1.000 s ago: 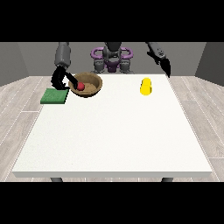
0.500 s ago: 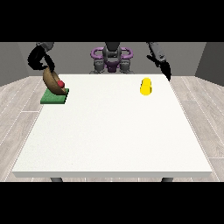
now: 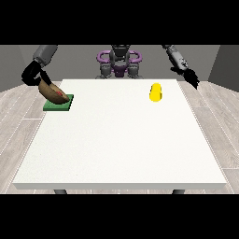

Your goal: Pick the cup and pour the ball into the bowl, then pick the bowl and place it on the pad

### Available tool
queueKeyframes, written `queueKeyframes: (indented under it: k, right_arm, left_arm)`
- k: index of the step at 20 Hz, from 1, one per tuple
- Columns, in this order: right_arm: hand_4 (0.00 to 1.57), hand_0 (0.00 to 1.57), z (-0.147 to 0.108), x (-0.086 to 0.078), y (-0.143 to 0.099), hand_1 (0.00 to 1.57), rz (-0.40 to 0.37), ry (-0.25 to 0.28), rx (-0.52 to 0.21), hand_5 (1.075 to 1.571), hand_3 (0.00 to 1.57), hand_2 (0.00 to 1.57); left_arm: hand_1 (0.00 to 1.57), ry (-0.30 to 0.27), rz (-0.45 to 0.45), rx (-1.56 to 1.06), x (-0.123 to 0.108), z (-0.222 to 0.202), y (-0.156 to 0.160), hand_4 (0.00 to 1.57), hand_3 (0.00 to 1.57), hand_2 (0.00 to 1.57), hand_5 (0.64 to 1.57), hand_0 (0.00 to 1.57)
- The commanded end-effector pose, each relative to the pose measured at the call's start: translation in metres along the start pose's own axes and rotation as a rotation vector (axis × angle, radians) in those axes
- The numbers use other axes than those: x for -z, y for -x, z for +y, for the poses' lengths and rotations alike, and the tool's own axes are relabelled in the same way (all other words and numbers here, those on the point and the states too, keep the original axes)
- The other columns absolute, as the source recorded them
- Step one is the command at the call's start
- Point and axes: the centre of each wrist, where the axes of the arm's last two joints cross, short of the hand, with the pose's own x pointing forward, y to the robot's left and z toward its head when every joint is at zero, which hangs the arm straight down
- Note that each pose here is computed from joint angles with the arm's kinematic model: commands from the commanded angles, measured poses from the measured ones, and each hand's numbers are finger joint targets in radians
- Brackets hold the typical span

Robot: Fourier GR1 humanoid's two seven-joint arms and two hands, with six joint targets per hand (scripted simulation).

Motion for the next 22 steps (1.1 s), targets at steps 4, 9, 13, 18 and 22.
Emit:
queueKeyframes:
  k: [4, 9, 13, 18, 22]
  right_arm:
    - [1.32, 1.57, 0.015, -0.004, 0.042, 1.57, 0.028, 0.132, 0.163, 1.553, 1.57, 1.57]
    - [0.88, 1.57, 0.023, -0.004, 0.051, 1.57, 0.099, 0.14, 0.411, 1.407, 1.17, 1.57]
    - [0.36, 1.57, 0.027, -0.001, 0.05, 1.57, 0.155, 0.09, 0.652, 1.399, 1.31, 1.57]
    - [0.0, 0.15, -0.036, 0.004, 0.061, 0.15, 0.222, 0.211, 0.699, 1.237, 0.24, 0.63]
    - [0.0, 0.0, -0.065, -0.003, 0.076, 0.0, 0.184, 0.213, 0.728, 1.264, 0.0, 0.5]
  left_arm:
    - [0.0, -0.043, -0.159, -0.028, 0.033, 0.048, -0.035, 0.88, 0.0, 0.0, 1.173, 0.0]
    - [0.0, -0.089, -0.198, -0.043, 0.02, 0.066, -0.037, 0.88, 0.0, 0.0, 1.191, 0.0]
    - [0.0, -0.104, -0.152, -0.045, 0.007, 0.063, -0.03, 0.86, 0.0, 0.0, 1.163, 0.0]
    - [0.0, -0.077, -0.152, -0.039, 0.016, 0.07, -0.05, 0.86, 0.0, 0.0, 1.188, 0.0]
    - [0.0, -0.099, -0.156, -0.037, 0.006, 0.087, -0.059, 0.87, 0.0, 0.0, 1.175, 0.0]
